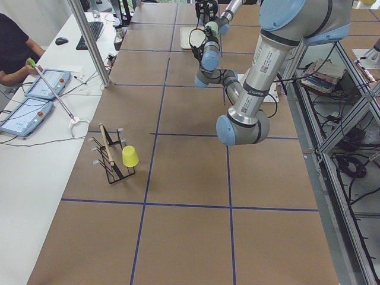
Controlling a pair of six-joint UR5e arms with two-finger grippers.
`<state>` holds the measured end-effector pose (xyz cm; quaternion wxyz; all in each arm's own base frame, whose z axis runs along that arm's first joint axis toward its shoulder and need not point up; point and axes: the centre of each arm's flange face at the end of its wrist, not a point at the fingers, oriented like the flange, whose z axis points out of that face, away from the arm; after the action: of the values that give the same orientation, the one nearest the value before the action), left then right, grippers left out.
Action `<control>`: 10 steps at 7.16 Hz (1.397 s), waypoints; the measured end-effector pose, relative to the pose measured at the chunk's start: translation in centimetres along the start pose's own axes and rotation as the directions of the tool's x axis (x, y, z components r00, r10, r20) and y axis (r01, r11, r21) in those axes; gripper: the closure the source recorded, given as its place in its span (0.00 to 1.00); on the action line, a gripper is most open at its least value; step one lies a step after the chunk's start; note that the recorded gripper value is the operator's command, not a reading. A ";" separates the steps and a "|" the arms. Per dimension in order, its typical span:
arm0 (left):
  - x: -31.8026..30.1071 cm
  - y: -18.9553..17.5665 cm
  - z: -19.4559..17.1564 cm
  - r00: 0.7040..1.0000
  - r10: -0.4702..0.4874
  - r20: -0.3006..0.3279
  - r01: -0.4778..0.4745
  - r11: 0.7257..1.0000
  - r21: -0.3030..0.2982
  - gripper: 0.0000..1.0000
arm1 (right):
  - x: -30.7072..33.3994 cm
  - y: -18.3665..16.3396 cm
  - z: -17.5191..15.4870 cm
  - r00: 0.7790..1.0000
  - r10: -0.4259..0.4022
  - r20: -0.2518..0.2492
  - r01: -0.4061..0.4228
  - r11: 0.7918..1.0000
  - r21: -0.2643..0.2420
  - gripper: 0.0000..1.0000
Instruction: Left arm grabs green cup and hands to right arm on tray
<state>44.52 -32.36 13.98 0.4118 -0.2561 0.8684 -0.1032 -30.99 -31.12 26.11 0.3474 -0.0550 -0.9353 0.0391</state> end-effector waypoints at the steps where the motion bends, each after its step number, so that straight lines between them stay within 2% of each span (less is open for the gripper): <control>1: -0.1 0.1 0.1 1.000 -0.002 0.001 0.002 1.000 -0.002 0.93 | 0.0 -0.1 0.3 1.000 0.000 0.002 0.000 1.000 -0.001 0.04; 2: -0.3 0.3 0.3 1.000 -0.004 0.001 0.004 1.000 -0.006 0.93 | 0.2 -0.3 0.6 1.000 -0.001 0.002 0.001 1.000 -0.001 0.09; 4: -0.3 0.4 0.5 1.000 -0.006 0.000 0.006 1.000 -0.008 0.91 | 0.6 -0.5 1.0 1.000 0.003 0.001 -0.003 1.000 -0.005 0.46; 5: -0.3 0.4 0.6 1.000 -0.006 -0.001 0.006 1.000 -0.008 0.87 | 0.8 -0.4 1.1 1.000 0.004 0.003 -0.004 1.000 -0.009 0.61; 6: -0.3 0.4 0.6 1.000 -0.006 -0.001 0.006 1.000 -0.008 0.83 | 0.9 -0.2 1.2 1.000 0.007 0.003 -0.006 1.000 -0.013 0.73; 7: -0.3 0.4 0.6 1.000 -0.006 -0.001 0.006 1.000 -0.008 0.70 | 1.1 -0.1 1.2 1.000 0.010 0.003 -0.010 1.000 -0.015 0.77; 8: -0.3 0.4 0.5 1.000 -0.006 -0.001 0.006 1.000 -0.007 0.37 | 1.2 0.0 1.3 1.000 0.014 0.002 -0.014 1.000 -0.017 0.82; 9: -0.3 0.4 0.5 1.000 -0.005 -0.002 0.005 1.000 -0.006 0.12 | 1.3 0.1 1.3 1.000 0.018 0.001 -0.018 1.000 -0.018 0.94; 10: -0.3 0.4 0.5 1.000 -0.004 0.000 0.004 1.000 -0.004 0.00 | 1.4 0.1 1.4 1.000 0.019 0.000 -0.019 1.000 -0.018 1.00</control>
<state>44.97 -31.86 13.72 0.4109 -0.2588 0.8682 -0.1023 -32.93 -30.85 25.96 0.3464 -0.0673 -0.9350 0.0338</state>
